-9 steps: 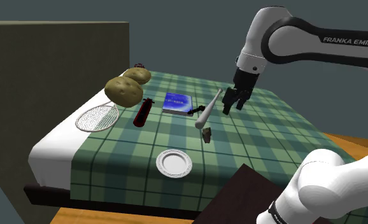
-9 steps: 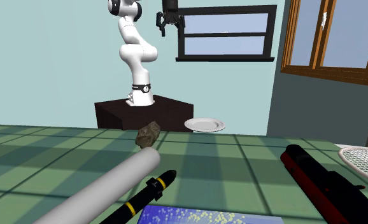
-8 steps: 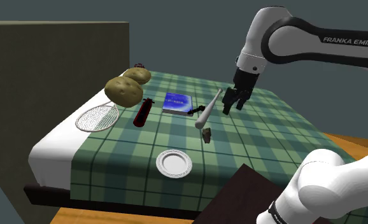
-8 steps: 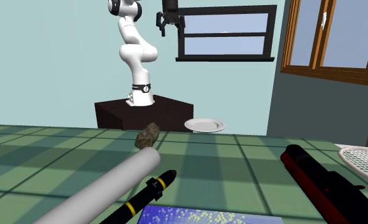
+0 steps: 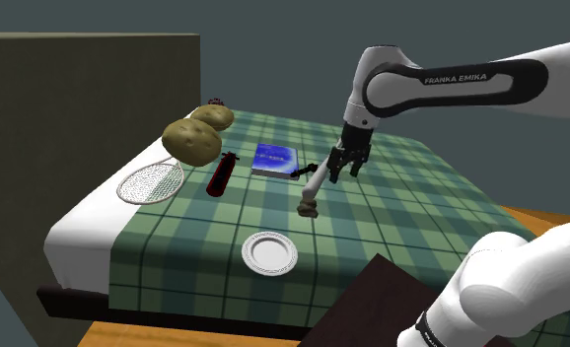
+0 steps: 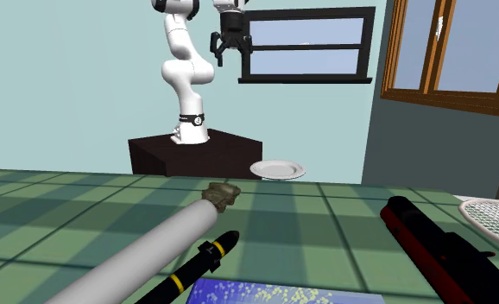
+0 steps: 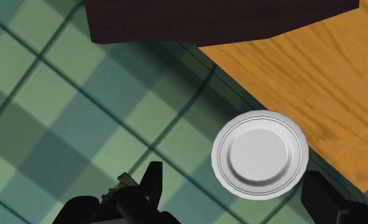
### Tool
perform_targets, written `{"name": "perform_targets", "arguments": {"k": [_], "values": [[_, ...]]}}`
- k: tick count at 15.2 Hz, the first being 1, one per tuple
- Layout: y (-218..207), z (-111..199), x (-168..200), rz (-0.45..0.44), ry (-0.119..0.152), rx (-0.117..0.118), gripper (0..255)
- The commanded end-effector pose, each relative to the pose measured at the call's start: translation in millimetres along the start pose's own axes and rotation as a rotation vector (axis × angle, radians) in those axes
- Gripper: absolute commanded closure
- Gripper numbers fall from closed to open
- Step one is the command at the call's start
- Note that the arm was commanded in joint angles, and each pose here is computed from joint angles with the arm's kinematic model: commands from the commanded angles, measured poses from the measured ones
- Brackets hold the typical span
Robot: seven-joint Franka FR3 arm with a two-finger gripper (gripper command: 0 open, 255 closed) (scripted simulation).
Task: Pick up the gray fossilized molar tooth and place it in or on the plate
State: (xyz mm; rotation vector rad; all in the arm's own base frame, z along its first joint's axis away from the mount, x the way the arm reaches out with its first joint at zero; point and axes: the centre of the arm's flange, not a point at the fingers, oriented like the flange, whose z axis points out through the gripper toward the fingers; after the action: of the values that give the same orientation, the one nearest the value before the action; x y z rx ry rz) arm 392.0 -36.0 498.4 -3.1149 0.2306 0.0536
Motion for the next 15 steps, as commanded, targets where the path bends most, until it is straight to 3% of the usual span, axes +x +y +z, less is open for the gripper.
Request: {"name": "perform_targets", "arguments": {"k": [1,15], "values": [[10.5,14.6,15.8,0.012,-0.014,-0.005,0],[94.1,140.6,136.6,0.099,-0.119,-0.035,0]]}}
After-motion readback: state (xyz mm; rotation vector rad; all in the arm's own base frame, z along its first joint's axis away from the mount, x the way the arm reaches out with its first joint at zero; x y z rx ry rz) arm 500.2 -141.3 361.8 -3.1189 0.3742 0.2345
